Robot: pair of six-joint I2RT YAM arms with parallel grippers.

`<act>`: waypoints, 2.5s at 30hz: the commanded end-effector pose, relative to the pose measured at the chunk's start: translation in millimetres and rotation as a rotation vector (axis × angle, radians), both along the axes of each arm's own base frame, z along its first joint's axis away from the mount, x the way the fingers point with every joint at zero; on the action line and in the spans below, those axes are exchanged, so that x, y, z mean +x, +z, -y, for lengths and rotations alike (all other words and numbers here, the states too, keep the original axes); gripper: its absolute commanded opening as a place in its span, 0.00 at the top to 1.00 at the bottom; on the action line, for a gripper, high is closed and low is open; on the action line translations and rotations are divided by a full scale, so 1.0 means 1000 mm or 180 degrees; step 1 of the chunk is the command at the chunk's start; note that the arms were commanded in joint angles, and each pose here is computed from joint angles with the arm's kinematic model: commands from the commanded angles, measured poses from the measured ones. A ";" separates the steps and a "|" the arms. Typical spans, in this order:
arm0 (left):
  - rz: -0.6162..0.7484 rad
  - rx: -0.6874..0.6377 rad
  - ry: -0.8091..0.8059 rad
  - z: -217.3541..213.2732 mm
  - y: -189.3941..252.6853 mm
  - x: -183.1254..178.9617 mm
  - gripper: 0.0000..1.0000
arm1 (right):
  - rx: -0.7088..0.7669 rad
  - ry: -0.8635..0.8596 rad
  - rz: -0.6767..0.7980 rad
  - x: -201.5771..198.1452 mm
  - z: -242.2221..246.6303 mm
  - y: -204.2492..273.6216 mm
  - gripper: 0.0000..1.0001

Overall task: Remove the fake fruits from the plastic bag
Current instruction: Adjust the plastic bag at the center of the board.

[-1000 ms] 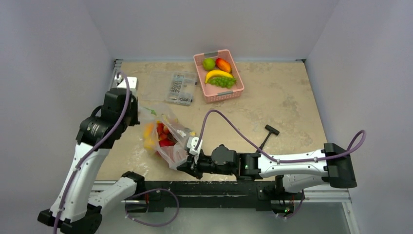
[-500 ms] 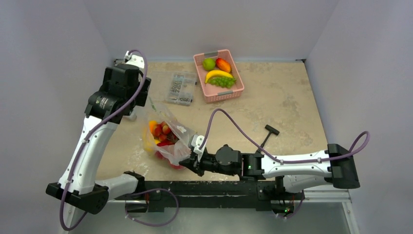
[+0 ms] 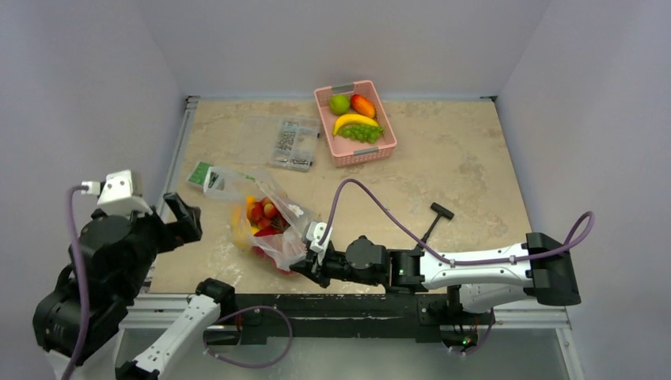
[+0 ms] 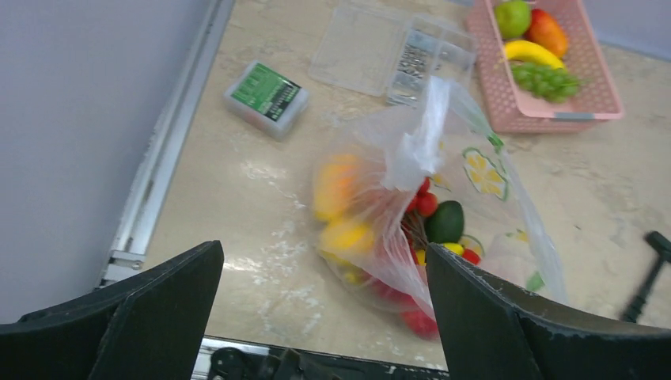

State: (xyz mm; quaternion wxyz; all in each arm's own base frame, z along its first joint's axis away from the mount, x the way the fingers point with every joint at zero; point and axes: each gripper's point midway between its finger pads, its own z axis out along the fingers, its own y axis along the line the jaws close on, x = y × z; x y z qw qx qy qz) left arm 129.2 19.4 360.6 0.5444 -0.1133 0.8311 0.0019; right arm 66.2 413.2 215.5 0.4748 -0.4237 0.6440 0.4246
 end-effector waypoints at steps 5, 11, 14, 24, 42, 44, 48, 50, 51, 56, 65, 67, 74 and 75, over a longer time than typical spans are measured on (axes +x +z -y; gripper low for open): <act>-0.0188 -0.1153 -0.0859 0.068 -0.037 -0.039 0.00 | 0.0210 0.0016 0.0017 -0.002 -0.005 0.025 1.00; -0.0650 -0.1505 -0.0931 0.100 -0.094 -0.016 0.02 | 0.0230 0.0025 0.0014 -0.003 -0.005 0.028 1.00; -0.0703 -0.1538 -0.0790 0.106 -0.113 0.010 0.03 | 0.0219 0.0009 0.0015 -0.001 -0.006 0.028 1.00; -0.1020 -0.1271 -0.0262 0.100 -0.169 0.065 0.19 | 0.0120 0.0049 0.0053 -0.003 -0.003 0.025 1.00; -0.0167 -0.0968 0.0022 0.074 -0.094 0.124 1.00 | -0.0209 -0.0470 0.1278 0.053 0.005 0.070 1.00; -0.0042 -0.1073 0.0131 0.069 -0.077 0.130 1.00 | -0.0258 -0.0515 0.1414 0.058 0.008 0.078 1.00; 0.0102 -0.1382 0.0246 0.060 -0.063 0.141 1.00 | -0.0446 -0.0495 0.1544 0.061 0.015 0.079 1.00; 0.0121 -0.1469 0.0215 0.057 -0.064 0.143 1.00 | -0.0612 -0.0345 0.1515 0.055 0.014 0.067 1.00; 0.0120 -0.1493 0.0195 0.056 -0.066 0.142 1.00 | -0.0703 -0.0202 0.1450 0.048 0.011 0.057 1.00; -0.0038 -0.1500 0.0046 0.058 -0.097 0.124 1.00 | -0.0821 0.0812 0.0654 -0.026 -0.013 -0.008 1.00; -0.0140 -0.1237 -0.0268 0.062 -0.133 0.092 1.00 | -0.0456 0.1307 -0.0371 -0.087 -0.029 -0.021 0.72; -0.0140 -0.1199 -0.0326 0.063 -0.132 0.090 1.00 | -0.0377 0.1334 -0.0401 -0.091 -0.023 0.000 0.57; -0.0009 -0.1036 -0.0618 0.070 -0.119 0.082 1.00 | -0.0196 0.0935 -0.0482 -0.074 0.011 0.059 0.28; -0.0002 -0.1023 -0.0652 0.071 -0.118 0.081 1.00 | -0.0138 0.0824 -0.0497 -0.067 0.014 0.070 0.25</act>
